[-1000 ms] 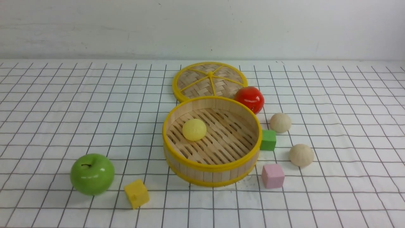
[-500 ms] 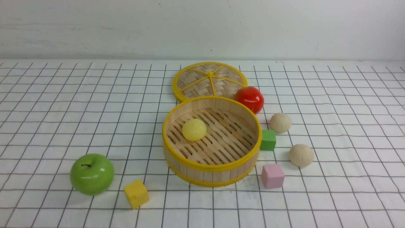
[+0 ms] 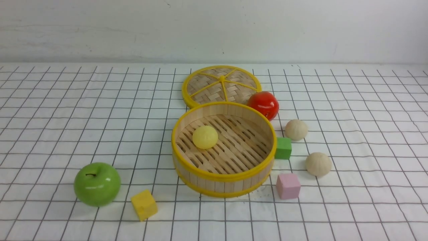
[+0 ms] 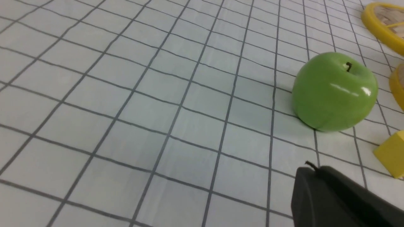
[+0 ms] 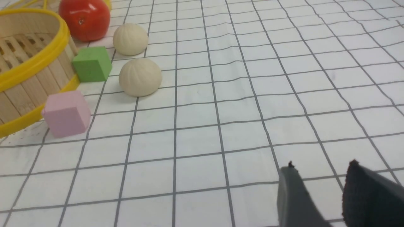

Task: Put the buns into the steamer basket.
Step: Use the right arm to grab a steamed stuffed bun

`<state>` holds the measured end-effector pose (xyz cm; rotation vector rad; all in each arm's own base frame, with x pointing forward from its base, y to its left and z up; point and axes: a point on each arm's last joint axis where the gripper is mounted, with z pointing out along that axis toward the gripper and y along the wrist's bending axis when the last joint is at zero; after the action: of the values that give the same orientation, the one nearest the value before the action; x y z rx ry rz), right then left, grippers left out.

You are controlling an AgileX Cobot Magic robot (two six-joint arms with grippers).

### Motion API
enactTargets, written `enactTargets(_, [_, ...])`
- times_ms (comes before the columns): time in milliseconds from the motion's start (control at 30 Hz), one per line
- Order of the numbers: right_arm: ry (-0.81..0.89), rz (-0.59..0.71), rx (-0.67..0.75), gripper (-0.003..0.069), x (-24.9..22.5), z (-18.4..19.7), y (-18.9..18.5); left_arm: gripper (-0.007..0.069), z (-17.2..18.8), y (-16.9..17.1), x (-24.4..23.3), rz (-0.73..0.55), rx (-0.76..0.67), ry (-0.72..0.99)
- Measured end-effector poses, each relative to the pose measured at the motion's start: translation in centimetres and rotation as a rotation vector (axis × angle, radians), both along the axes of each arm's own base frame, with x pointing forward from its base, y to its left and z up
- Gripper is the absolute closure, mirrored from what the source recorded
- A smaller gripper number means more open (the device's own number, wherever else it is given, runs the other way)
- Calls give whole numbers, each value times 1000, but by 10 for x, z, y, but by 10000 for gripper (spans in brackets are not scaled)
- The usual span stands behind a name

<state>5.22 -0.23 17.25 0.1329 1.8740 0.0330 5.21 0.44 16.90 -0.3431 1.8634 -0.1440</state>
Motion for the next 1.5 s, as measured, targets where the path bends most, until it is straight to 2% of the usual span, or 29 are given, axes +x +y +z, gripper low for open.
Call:
enactTargets(800, [-3, 0, 0, 419, 0, 0, 0, 638, 0, 0, 0, -2, 2, 0])
enactTargets(967, [-137, -3, 34, 419, 3, 10, 0, 638, 0, 0, 0, -2, 2, 0])
enactTargets(1033, [-222, -10, 86, 419, 4, 17, 1, 638, 0, 0, 0, -2, 2, 0])
enactTargets(1100, [-372, -33, 232, 419, 4, 30, 0, 638, 0, 0, 0, -2, 2, 0])
enactTargets(1167, [-457, -45, 297, 419, 4, 38, -2, 638, 0, 0, 0, -2, 2, 0])
enactTargets(1300, [-600, -52, 323, 419, 0, 56, -4, 638, 0, 0, 0, -2, 2, 0])
enactTargets(1400, [-662, -40, 326, 419, -4, 87, -4, 638, 0, 0, 0, -2, 2, 0])
enactTargets(1433, [-703, -26, 311, 419, -7, 123, -3, 636, 0, 0, 0, -2, 2, 0])
enactTargets(1467, [-710, -24, 311, 419, -7, 127, -3, 636, 0, 0, 0, -2, 2, 0])
enactTargets(1500, [-714, -12, 280, 419, -7, 158, -2, 636, 0, 0, 0, -2, 2, 0])
